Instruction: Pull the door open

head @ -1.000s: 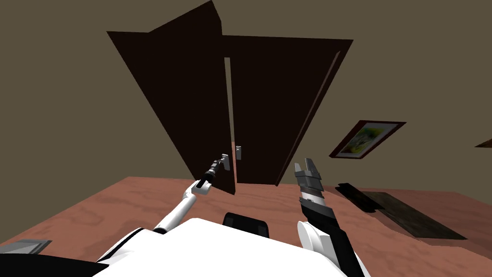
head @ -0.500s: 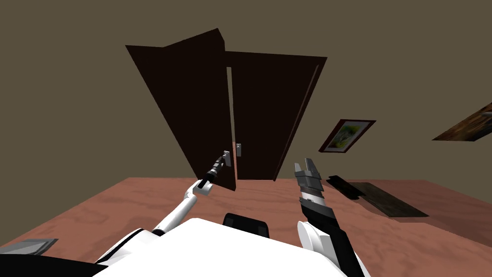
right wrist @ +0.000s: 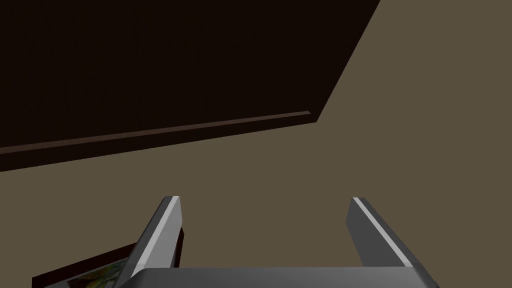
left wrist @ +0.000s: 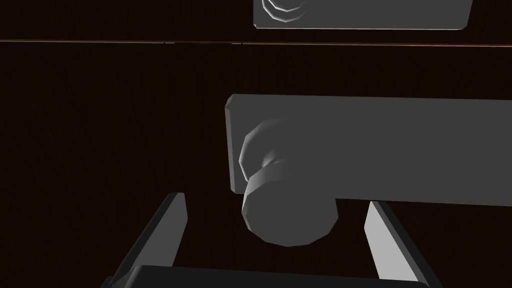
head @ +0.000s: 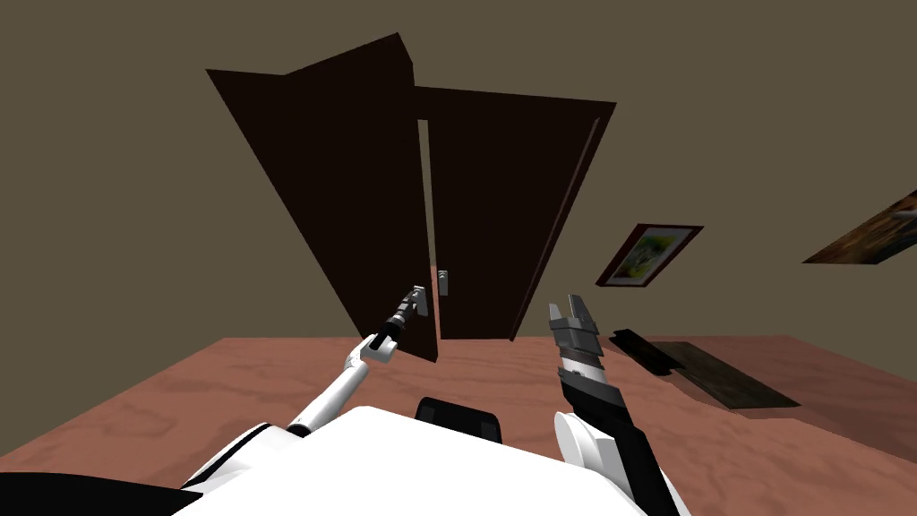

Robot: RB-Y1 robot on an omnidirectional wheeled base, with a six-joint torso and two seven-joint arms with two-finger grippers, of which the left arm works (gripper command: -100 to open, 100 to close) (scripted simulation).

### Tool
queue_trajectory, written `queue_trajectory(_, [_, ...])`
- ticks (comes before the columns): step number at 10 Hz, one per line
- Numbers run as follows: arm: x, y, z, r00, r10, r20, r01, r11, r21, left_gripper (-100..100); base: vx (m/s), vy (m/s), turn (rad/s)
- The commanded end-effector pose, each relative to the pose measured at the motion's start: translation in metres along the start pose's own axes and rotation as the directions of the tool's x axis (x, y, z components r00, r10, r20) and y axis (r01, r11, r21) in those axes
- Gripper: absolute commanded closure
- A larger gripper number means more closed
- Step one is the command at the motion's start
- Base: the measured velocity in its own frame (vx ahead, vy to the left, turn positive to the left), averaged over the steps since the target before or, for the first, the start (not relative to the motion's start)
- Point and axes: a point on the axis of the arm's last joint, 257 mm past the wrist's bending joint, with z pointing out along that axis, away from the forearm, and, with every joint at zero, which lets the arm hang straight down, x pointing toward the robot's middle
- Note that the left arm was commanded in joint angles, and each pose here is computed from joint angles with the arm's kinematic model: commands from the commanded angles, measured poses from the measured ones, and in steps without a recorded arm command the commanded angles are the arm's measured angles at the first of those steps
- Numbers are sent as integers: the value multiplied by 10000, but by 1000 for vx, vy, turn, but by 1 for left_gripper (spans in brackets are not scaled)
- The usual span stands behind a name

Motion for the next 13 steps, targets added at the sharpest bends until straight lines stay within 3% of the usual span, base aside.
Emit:
queue_trajectory(1, [-6, -2, 15, 10000, 3, 42, -3, 10000, 19, -100, 189, 20, -22])
queue_trajectory(2, [-4, -2, 8, 10000, -1, 25, 0, 10000, 11, -100, 88, 16, -6])
queue_trajectory(3, [-4, -2, 8, 10000, -1, 25, 0, 10000, 11, 100, -6, -2, 9])
queue_trajectory(8, [-4, -2, 8, 10000, -1, 25, 0, 10000, 11, 100, -17, -1, 0])
queue_trajectory(13, [47, -13, -128, 9976, 43, -698, -40, 10000, 49, 100, -185, 139, -182])
